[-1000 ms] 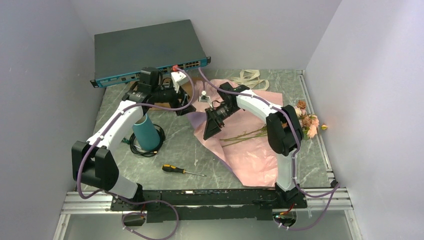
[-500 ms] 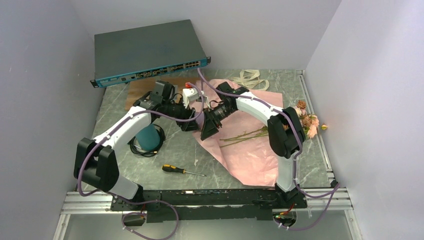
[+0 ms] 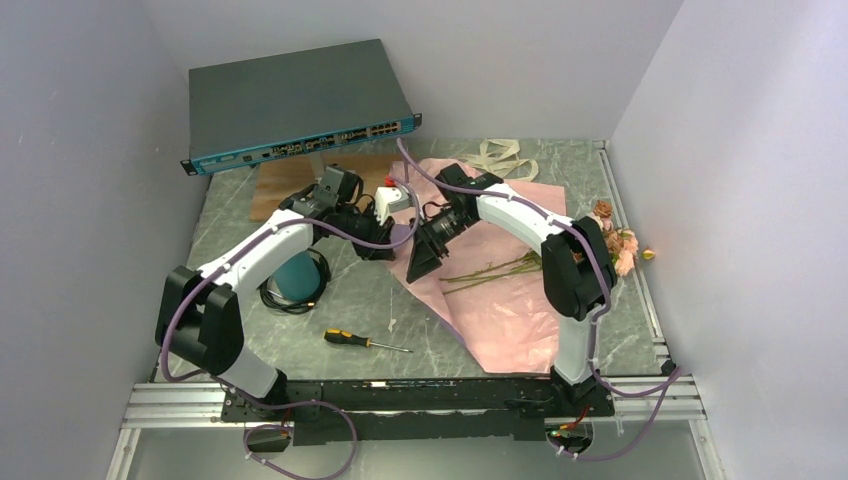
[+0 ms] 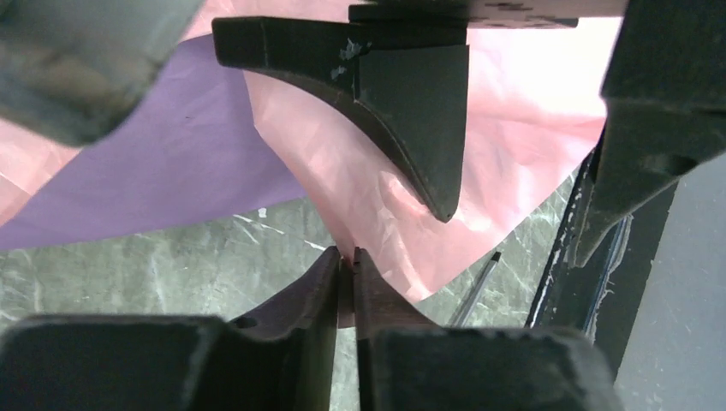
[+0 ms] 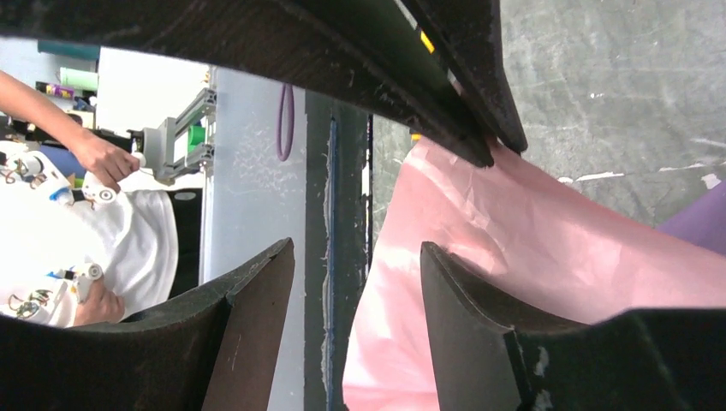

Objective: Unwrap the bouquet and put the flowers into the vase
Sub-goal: Unfold the wrapping paper at the center of the board.

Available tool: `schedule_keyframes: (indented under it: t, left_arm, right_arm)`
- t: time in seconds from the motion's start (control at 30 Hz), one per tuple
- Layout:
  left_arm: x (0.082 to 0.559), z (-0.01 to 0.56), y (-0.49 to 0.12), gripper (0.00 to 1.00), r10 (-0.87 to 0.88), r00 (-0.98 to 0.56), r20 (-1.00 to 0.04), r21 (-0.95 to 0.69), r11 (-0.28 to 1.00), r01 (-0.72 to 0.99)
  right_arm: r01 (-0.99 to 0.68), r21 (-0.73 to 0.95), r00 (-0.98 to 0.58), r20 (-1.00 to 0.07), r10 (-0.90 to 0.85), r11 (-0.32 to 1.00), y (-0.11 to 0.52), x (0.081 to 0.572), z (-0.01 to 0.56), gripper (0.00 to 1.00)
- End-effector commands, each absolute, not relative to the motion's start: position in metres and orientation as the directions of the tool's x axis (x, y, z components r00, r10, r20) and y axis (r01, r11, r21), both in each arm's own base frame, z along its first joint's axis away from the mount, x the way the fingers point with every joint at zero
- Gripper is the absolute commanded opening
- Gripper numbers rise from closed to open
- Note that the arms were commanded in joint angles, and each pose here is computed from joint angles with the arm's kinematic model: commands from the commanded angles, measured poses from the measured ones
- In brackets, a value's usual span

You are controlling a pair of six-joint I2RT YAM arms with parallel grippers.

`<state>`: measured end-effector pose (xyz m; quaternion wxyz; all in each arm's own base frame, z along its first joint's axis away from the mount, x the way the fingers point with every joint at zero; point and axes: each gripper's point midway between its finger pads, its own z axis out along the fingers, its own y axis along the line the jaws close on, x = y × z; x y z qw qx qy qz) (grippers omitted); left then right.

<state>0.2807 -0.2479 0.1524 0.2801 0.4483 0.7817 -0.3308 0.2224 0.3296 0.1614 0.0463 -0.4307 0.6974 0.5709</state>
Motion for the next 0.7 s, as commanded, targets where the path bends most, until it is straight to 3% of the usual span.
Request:
schedule_keyframes:
  t: [0.0, 0.13, 0.43, 0.6, 0.67]
  left_arm:
    - [0.264, 0.156, -0.237, 0.13, 0.565, -0.442, -0.697, -0.267, 0.368, 0.891]
    - [0.25, 0.167, -0.234, 0.0, 0.565, -0.438, -0.7, -0.279, 0.348, 0.895]
    - [0.196, 0.179, -0.209, 0.0, 0.672, -0.358, -0.648, -0.303, 0.204, 0.931]
    - [0.159, 0.179, -0.185, 0.0, 0.754, -0.252, -0.607, -0.308, 0.069, 0.949]
    - [0.149, 0.185, -0.18, 0.06, 0.759, -0.211, -0.615, -0.293, 0.028, 0.956]
  right_arm:
    - [-0.716, 0.69, -0.557, -0.653, -0.513, -0.101, 0.327, 0.218, 0.191, 0.59]
    - [-0.716, 0.694, -0.578, -0.65, -0.493, -0.075, 0.316, 0.228, 0.198, 0.59]
    - [-0.755, 0.625, -0.635, -0.623, -0.458, 0.197, 0.307, 0.266, 0.164, 0.5]
    - [-0.716, 0.648, -0.671, -0.537, -0.512, 0.259, 0.322, 0.272, 0.125, 0.46]
    - [-0.711, 0.652, -0.669, -0.513, -0.537, 0.263, 0.331, 0.271, 0.113, 0.46]
